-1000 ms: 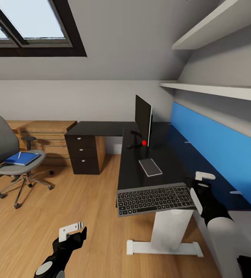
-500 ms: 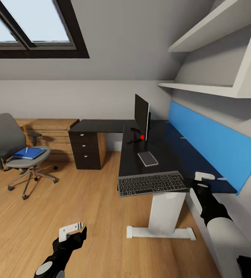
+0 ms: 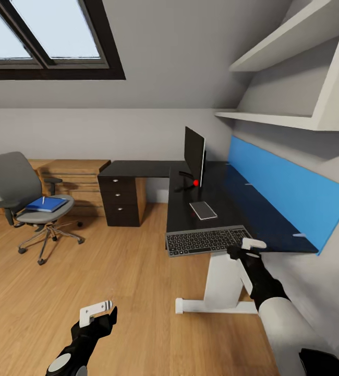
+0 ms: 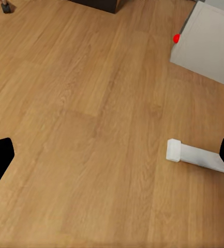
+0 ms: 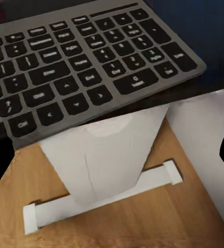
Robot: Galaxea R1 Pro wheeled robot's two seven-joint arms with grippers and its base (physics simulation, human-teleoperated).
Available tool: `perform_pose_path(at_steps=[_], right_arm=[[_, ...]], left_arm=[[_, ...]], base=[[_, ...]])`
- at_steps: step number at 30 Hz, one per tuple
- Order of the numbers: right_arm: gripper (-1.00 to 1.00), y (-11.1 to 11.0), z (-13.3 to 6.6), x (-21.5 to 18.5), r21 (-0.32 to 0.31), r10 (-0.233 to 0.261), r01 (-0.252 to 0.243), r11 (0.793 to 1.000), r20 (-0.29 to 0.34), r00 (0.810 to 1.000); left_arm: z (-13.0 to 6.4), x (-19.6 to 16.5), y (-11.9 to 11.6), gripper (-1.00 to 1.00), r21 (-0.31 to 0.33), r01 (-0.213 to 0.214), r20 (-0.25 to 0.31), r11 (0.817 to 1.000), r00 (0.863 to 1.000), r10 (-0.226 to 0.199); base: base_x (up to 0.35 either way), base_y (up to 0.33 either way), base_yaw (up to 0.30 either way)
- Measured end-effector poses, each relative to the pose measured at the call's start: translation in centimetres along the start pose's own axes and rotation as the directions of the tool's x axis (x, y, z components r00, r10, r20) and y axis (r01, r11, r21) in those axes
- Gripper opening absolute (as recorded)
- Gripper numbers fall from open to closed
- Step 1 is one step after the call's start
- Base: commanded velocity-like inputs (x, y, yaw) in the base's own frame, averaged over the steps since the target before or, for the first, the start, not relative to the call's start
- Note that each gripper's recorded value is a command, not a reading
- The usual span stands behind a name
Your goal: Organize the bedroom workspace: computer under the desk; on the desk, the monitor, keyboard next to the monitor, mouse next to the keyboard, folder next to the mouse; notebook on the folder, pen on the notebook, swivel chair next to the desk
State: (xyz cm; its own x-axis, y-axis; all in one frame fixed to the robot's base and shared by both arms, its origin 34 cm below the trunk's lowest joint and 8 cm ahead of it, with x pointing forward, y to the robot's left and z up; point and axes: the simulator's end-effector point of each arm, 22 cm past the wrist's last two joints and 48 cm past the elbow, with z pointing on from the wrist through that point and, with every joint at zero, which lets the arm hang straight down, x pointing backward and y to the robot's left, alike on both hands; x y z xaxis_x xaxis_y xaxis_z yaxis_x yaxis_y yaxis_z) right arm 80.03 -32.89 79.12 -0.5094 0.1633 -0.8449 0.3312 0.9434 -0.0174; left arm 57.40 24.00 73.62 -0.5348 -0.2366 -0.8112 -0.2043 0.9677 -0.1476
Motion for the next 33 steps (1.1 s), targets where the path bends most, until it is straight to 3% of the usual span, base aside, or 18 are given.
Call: perform_pose_path(at_steps=[10,15,22,26,33], right_arm=[[1.00,7.5,-1.1,5.2,-0.156,0.002,-0.019,0.988,-0.105,0.994],[1.00,9.9,-1.5,7.1,-0.244,0.043,-0.082,0.966,-0.163,0.986],[1.00,12.5,-2.3,7.7,-0.348,0.149,-0.221,0.911,-0.222,0.964],[1.00,14.0,-3.0,8.3,-0.416,0.198,-0.298,0.859,-0.268,0.943],[1.00,14.4,-3.3,8.9,-0.462,0.236,-0.362,0.810,-0.308,0.922]], left_arm=[[0.0,0.0,0.0,1.00,0.000,-0.001,-0.001,1.000,1.000,0.001],[0.0,0.0,0.0,1.00,0.000,-0.001,-0.001,1.000,1.000,0.001],[0.0,0.0,0.0,1.00,0.000,-0.001,-0.001,1.000,1.000,0.001],[0.0,0.0,0.0,1.00,-0.001,0.000,-0.001,1.000,1.000,0.000],[0.0,0.0,0.0,1.00,-0.001,-0.001,-0.001,1.000,1.000,0.001]], base=[[-0.001,0.002,0.000],[0.000,0.000,0.000],[0.000,0.000,0.000],[0.000,0.000,0.000],[0.000,0.000,0.000]])
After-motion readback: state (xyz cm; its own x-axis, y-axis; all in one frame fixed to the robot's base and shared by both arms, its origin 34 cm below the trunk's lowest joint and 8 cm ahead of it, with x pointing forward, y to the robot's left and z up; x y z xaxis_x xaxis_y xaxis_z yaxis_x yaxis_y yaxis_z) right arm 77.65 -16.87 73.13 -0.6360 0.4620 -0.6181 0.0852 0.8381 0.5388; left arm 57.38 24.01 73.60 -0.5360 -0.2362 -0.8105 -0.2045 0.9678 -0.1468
